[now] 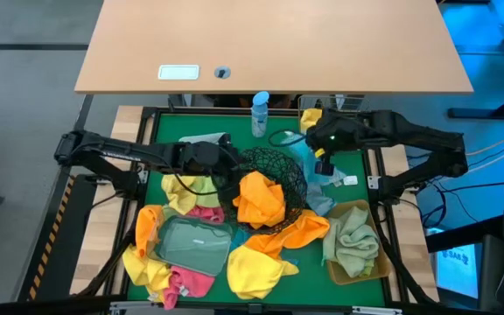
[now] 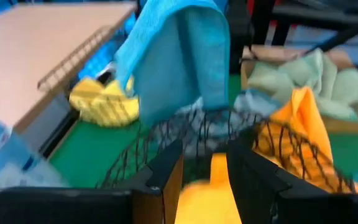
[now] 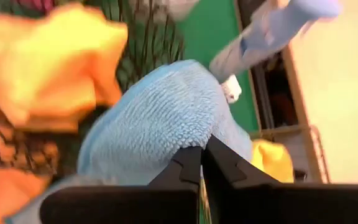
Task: Sort microfiber towel by color & place in baskets
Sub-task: Put the blue microfiber towel into the white bin
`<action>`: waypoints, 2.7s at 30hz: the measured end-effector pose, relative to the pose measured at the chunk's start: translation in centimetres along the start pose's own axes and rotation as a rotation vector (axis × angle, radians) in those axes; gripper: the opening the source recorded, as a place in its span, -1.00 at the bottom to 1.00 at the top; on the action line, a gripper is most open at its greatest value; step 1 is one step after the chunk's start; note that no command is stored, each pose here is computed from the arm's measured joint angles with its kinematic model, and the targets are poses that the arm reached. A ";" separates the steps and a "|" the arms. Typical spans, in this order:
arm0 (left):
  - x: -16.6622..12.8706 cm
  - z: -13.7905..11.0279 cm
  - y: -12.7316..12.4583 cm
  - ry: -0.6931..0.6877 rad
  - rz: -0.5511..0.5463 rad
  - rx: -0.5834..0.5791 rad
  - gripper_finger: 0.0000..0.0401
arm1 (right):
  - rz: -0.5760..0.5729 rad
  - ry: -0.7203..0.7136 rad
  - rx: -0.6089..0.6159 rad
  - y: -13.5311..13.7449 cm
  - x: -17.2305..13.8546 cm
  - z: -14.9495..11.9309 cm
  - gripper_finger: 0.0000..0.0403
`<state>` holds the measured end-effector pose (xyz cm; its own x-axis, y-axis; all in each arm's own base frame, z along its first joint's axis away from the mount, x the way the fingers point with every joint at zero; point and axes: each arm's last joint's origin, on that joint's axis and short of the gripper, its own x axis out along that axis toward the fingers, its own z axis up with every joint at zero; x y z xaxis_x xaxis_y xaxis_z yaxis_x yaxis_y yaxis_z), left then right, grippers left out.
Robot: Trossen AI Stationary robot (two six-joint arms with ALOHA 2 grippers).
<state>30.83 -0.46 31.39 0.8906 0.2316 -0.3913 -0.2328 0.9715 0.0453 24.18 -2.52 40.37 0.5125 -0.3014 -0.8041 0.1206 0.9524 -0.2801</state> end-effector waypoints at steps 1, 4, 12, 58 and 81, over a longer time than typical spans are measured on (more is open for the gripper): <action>0.3 0.1 -0.1 -0.020 0.000 0.000 -0.41 | 0.005 -0.027 0.005 -0.1 -0.3 0.3 -0.98; 1.1 0.3 -0.3 -0.071 0.001 0.019 -0.41 | 0.046 -0.093 -0.006 -0.2 -0.8 0.9 -0.98; 2.9 0.3 -0.8 -0.134 0.007 0.155 -0.39 | 0.162 -0.263 -0.048 0.0 -1.2 2.4 -0.98; 3.1 2.6 0.4 -0.384 0.124 0.130 0.07 | 0.161 -0.588 -0.023 0.0 0.0 6.7 -0.98; 3.1 2.5 0.7 -0.374 0.165 0.123 -0.97 | 0.202 -0.587 0.026 0.1 0.0 6.7 -0.85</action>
<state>34.44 1.05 32.55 0.9312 0.3645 -0.0102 -0.3554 0.9135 0.1978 29.87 -2.11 43.88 0.9084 -0.0460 -0.4156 -0.0110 0.9910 -0.1337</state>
